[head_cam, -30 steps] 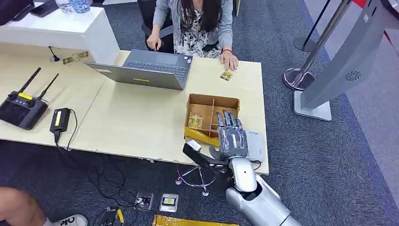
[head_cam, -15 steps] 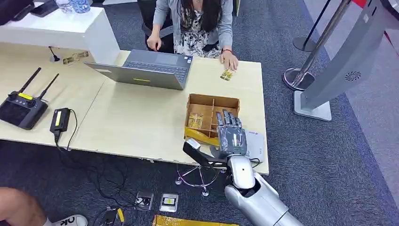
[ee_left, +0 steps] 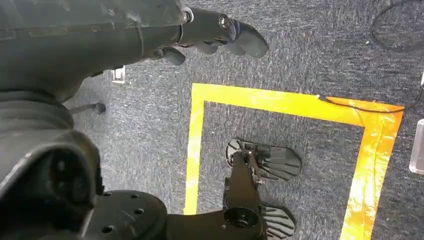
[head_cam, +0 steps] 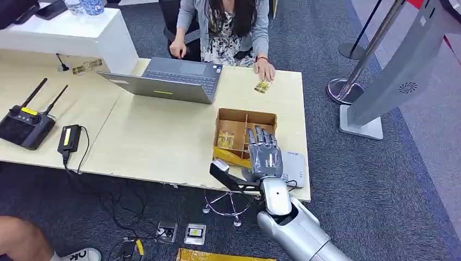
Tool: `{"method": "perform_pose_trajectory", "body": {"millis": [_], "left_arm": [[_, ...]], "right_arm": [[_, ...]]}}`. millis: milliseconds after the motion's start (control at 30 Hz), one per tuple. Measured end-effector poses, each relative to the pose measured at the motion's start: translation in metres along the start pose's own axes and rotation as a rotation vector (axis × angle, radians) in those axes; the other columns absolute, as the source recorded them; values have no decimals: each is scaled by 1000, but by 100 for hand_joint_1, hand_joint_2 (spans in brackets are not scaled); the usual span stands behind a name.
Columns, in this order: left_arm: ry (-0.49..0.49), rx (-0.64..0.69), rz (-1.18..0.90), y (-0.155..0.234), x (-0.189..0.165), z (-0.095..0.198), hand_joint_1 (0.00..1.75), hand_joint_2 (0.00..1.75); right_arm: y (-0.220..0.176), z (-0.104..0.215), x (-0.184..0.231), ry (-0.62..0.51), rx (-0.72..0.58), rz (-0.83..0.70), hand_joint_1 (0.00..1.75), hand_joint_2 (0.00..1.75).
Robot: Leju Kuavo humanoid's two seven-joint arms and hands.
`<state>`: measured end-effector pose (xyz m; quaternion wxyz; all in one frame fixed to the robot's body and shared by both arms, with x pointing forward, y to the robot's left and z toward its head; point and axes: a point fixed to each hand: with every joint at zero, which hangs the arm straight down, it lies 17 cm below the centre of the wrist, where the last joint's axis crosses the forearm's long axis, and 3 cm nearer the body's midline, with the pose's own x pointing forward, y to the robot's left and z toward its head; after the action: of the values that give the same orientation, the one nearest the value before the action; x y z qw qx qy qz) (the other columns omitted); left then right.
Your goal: Pass the card to the sensor for recognition and then transmit it.
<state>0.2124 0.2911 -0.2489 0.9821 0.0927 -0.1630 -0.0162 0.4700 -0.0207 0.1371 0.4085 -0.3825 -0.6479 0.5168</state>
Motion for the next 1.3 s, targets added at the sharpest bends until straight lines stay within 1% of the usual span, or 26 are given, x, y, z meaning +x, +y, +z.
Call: {"method": "perform_pose_trajectory", "body": {"millis": [667,733,767,833,867,1067,1100,1133,1167,1300], "left_arm": [[0,-1,-2,0,0,0,0,0],[0,0,-2,0,0,0,0,0],[0,0,-1,0,0,0,0,0],[0,0,-2,0,0,0,0,0],[0,0,-2,0,0,0,0,0],[0,1,-2,0,0,0,0,0],[0,1,-2,0,0,0,0,0],[0,1,-2,0,0,0,0,0],[0,1,-2,0,0,0,0,0],[0,1,-2,0,0,0,0,0]], "right_arm": [[13,-1,-1,-10,33,51,0,175],[14,0,0,-15,34,54,12,175],[15,0,0,-19,35,56,5,175],[17,0,0,-22,37,62,5,175],[17,1,0,-22,38,66,0,175],[21,1,-2,-23,42,88,0,175],[21,1,-2,-22,43,92,42,175],[22,2,-3,-21,45,95,166,175],[23,2,-4,-20,48,97,175,175],[26,2,-5,-18,54,99,175,175]]}}
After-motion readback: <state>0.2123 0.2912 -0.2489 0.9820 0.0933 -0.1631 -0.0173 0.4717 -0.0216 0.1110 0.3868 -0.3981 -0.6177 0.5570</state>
